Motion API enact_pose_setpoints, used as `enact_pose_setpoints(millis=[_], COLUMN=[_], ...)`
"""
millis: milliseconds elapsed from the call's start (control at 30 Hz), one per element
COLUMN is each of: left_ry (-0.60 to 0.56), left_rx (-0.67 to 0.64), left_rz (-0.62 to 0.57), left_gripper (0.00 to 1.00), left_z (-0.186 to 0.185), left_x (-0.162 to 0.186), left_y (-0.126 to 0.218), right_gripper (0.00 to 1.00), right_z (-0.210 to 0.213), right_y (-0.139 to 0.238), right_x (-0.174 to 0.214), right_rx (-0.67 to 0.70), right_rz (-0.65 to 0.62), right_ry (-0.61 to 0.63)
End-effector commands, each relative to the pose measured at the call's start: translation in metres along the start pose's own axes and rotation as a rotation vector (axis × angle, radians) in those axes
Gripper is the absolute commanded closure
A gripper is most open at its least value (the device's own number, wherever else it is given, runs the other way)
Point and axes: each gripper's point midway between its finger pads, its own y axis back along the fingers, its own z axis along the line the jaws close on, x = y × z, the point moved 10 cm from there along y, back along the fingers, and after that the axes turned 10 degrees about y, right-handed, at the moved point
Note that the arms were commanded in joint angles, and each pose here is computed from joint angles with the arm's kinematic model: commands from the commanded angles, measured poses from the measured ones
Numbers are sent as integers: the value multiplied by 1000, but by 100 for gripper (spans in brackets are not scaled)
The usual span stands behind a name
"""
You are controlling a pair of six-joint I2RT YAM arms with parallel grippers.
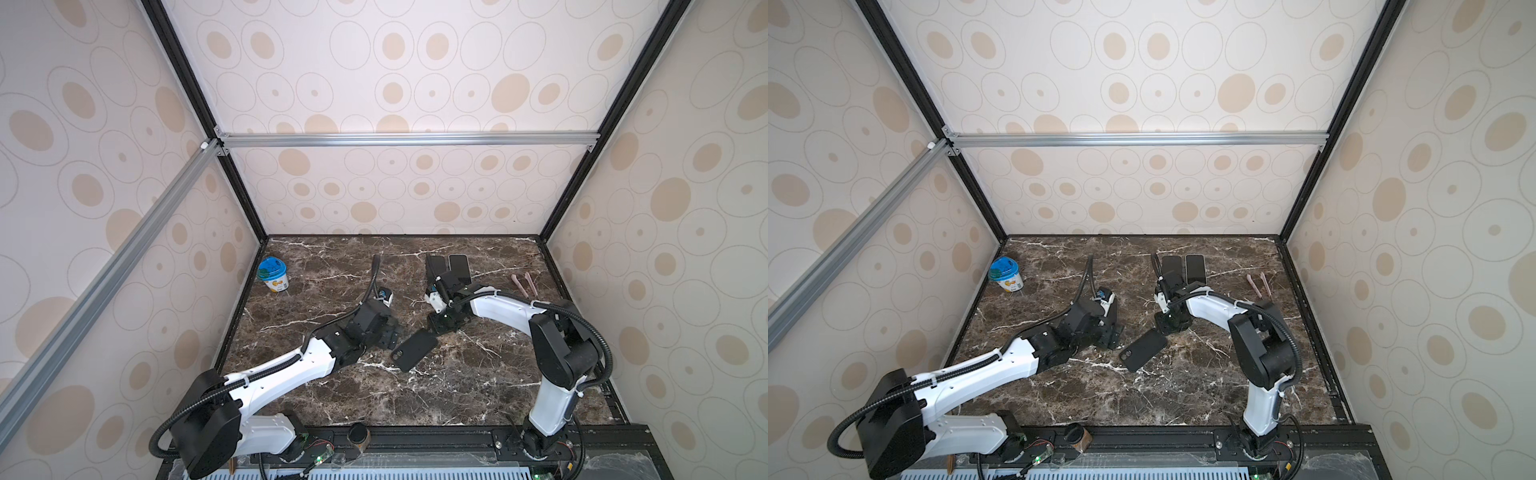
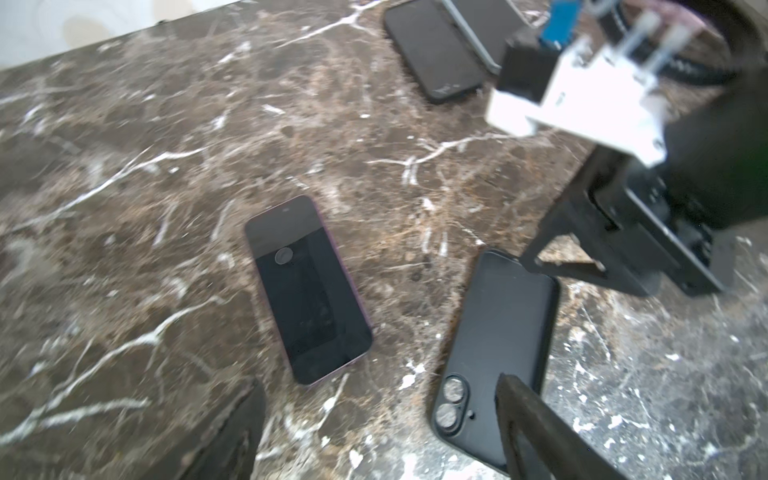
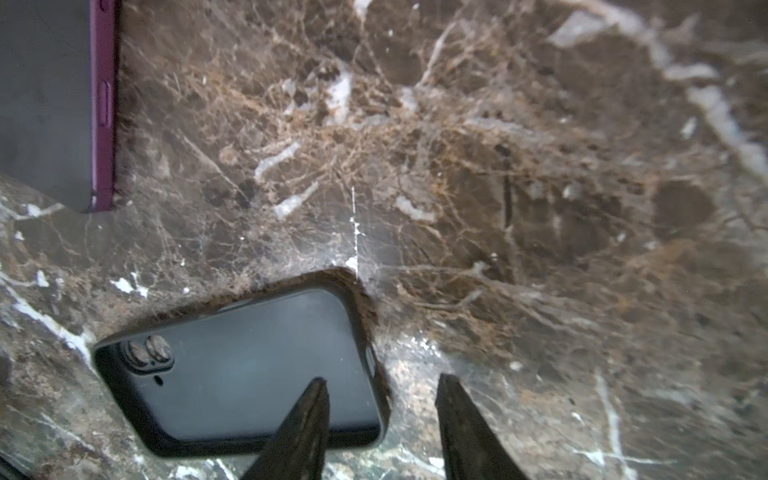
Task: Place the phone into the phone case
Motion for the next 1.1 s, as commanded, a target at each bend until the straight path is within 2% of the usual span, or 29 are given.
enact_pose_setpoints(millis=[0,367,567,767,1067], left_ry=[98,183,182,182,201], left_rx=[-81,-102,-104,-122,-122], left_rz=[13,-47,-38,-34,-36], left_gripper=[12,11,11,11,11], left_z=[21,51,57,62,64], left_x=[9,11,16,18,17], left_y=[6,23,24,23,22], right_gripper=[57,70,72,80,93], right_z=[6,4,4,8,1], right_y=[-8,-22,-27,-27,-12], right_x=[-3,-9,-9,-9,14], right_rx=[35,116,125,142,268], right_rz=[31,59,67,72,70], right_ry=[18,-26,-47,-69,-218])
